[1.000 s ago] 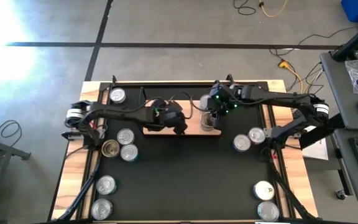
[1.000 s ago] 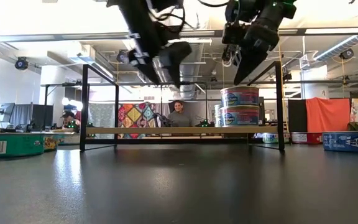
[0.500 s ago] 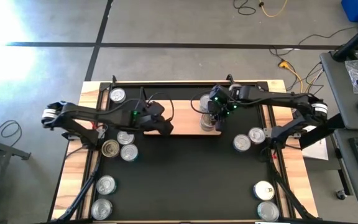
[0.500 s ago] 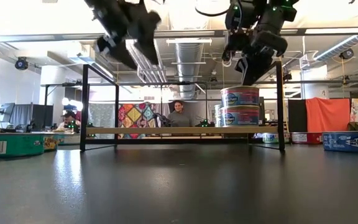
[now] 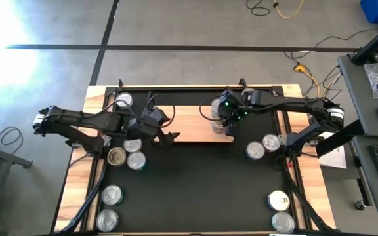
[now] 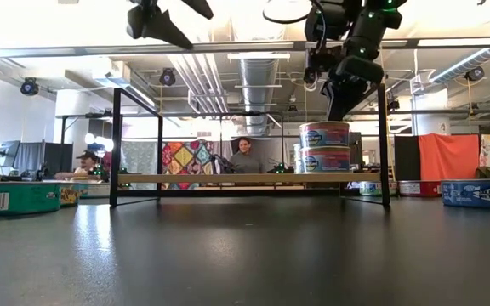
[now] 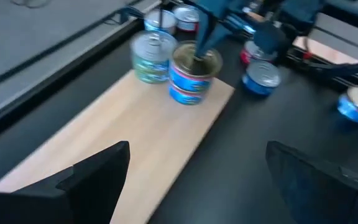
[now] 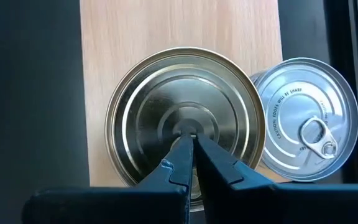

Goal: Stack canned seafood by type on shelf
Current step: Stack the middle right blue and orange tuna can on the blue and orange can, then put the light blue tuna can on the shelf

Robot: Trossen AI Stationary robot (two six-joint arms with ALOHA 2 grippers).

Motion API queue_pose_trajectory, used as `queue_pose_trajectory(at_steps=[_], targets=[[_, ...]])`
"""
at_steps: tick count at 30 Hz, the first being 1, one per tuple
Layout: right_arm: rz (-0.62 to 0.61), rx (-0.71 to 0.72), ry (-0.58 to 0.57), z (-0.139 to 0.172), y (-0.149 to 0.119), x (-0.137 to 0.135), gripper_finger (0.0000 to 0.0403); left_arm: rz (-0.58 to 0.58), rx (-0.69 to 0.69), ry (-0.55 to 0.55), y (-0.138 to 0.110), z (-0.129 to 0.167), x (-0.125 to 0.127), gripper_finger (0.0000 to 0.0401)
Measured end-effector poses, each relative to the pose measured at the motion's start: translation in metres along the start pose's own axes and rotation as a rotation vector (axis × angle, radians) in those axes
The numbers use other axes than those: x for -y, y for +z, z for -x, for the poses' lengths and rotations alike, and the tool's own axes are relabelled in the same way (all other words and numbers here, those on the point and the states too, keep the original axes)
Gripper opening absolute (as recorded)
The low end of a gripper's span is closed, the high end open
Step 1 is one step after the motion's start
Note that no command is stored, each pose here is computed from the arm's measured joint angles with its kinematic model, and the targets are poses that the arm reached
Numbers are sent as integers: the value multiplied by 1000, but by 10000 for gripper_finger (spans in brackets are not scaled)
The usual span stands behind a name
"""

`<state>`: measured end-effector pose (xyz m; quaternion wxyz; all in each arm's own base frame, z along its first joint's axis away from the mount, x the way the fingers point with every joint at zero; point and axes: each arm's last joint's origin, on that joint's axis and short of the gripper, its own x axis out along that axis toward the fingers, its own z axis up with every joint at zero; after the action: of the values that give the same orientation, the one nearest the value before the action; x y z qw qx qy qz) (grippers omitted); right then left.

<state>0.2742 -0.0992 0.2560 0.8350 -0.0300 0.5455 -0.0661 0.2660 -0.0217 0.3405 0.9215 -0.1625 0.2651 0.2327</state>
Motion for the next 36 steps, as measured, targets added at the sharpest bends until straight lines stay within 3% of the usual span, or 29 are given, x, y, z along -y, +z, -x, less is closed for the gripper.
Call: queue_pose_trajectory(at_steps=[8,13,21,24,28,31,36], targets=[[-17,68,-21,22,9,0,12,-35,6,33,-10,23,13,361],[-57,173,-36,51,20,-3,12,-59,12,-26,-11,39,31,361],[-60,304,19,85,38,-41,12,-62,-30,-92,-24,49,52,390],[-29,308,40,88,39,-65,12,-4,-127,-149,-32,56,58,398],[40,318,51,92,39,-96,12,139,-360,-198,-48,64,64,398],[82,330,52,97,38,-115,12,206,-502,-117,-65,71,64,392],[107,342,127,105,31,-148,12,231,-628,188,-91,77,51,382]])
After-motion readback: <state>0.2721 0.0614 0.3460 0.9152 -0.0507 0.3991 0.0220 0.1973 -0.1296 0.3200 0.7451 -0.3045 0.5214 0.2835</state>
